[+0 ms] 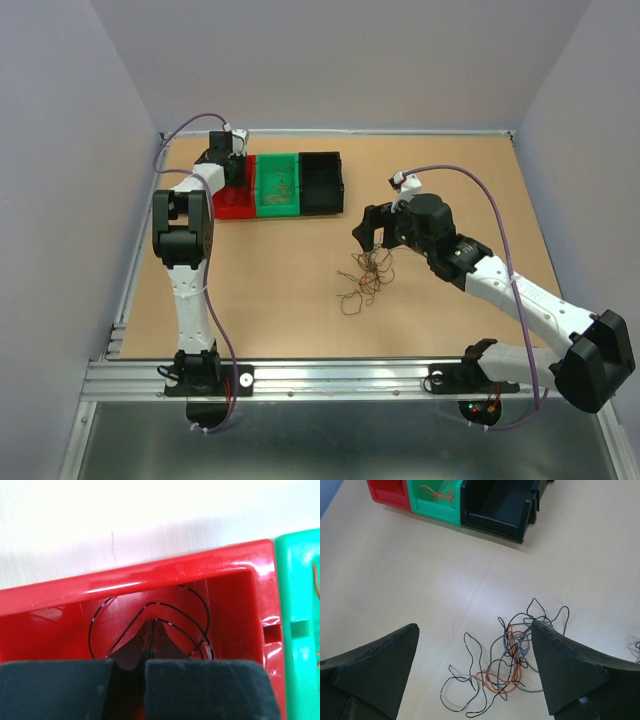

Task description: Untangle the cables

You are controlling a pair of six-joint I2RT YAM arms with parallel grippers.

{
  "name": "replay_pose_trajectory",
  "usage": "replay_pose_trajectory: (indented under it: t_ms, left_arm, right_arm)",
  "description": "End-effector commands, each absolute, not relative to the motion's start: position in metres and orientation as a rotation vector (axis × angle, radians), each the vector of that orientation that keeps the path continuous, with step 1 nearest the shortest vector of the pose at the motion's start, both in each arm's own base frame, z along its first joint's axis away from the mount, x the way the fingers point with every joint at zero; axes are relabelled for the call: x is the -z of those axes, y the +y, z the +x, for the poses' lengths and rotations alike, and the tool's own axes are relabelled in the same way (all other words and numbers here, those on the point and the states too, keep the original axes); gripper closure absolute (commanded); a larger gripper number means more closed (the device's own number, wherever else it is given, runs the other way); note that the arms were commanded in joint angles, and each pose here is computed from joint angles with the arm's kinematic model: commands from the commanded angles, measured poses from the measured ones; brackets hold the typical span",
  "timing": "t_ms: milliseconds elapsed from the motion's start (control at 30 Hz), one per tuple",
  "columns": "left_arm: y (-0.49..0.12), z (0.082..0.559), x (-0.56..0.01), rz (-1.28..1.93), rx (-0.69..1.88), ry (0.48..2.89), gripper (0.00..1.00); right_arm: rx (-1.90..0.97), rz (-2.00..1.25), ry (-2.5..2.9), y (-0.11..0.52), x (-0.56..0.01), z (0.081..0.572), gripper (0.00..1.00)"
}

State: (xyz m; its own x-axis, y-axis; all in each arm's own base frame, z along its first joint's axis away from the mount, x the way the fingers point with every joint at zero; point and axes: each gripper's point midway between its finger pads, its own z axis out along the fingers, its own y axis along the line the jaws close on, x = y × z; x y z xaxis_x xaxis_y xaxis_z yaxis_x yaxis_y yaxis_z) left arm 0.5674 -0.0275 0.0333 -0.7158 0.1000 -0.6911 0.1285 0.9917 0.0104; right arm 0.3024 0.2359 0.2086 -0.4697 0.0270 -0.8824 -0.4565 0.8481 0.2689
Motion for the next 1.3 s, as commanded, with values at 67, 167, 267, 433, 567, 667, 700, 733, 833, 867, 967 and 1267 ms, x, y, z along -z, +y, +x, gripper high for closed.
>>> replay_pose_trajectory:
  t_ms: [67, 167, 267, 433, 567, 667, 700, 733, 833, 867, 967, 1267]
  left_arm:
    - [-0.023, 0.555, -0.029, 0.144, 0.023, 2.433, 0.98]
    - [-0.024, 0.555, -0.067, 0.151, 0.024, 2.352, 0.90]
    - [-0.027, 0.552, -0.099, 0.154, 0.040, 2.293, 0.82]
    - [-0.040, 0.536, -0.126, 0.199, 0.107, 2.295, 0.59]
    - [-0.041, 0.530, -0.117, 0.208, 0.116, 2.351, 0.44]
    - [-0.041, 0.532, -0.124, 0.217, 0.116, 2.340, 0.42]
    - [-0.043, 0.531, -0.132, 0.226, 0.132, 2.325, 0.41]
    - [-0.045, 0.530, -0.135, 0.234, 0.145, 2.320, 0.41]
    - [-0.050, 0.527, -0.154, 0.255, 0.179, 2.305, 0.39]
    - [-0.051, 0.526, -0.163, 0.256, 0.186, 2.304, 0.39]
    - [-0.042, 0.526, -0.180, 0.240, 0.199, 2.298, 0.39]
    - [-0.030, 0.522, -0.192, 0.292, 0.327, 2.346, 0.38]
  right_arm:
    - [-0.619, -0.307, 1.914, 0.243, -0.240, 0.308, 0.02]
    - [-0.619, -0.307, 1.914, 0.243, -0.240, 0.308, 0.02]
    - [-0.613, -0.309, 1.921, 0.243, -0.238, 0.309, 0.02]
    - [-0.614, -0.313, 1.924, 0.244, -0.237, 0.309, 0.02]
    - [-0.620, -0.314, 1.916, 0.244, -0.239, 0.308, 0.02]
    - [-0.622, -0.315, 1.915, 0.244, -0.240, 0.307, 0.02]
    - [-0.622, -0.316, 1.918, 0.244, -0.239, 0.307, 0.02]
    - [-0.623, -0.316, 1.916, 0.244, -0.239, 0.307, 0.02]
    - [-0.624, -0.316, 1.920, 0.245, -0.238, 0.307, 0.02]
    - [-0.623, -0.318, 1.919, 0.245, -0.238, 0.308, 0.02]
    - [-0.624, -0.319, 1.919, 0.245, -0.238, 0.307, 0.02]
    - [-0.626, -0.321, 1.921, 0.245, -0.238, 0.307, 0.02]
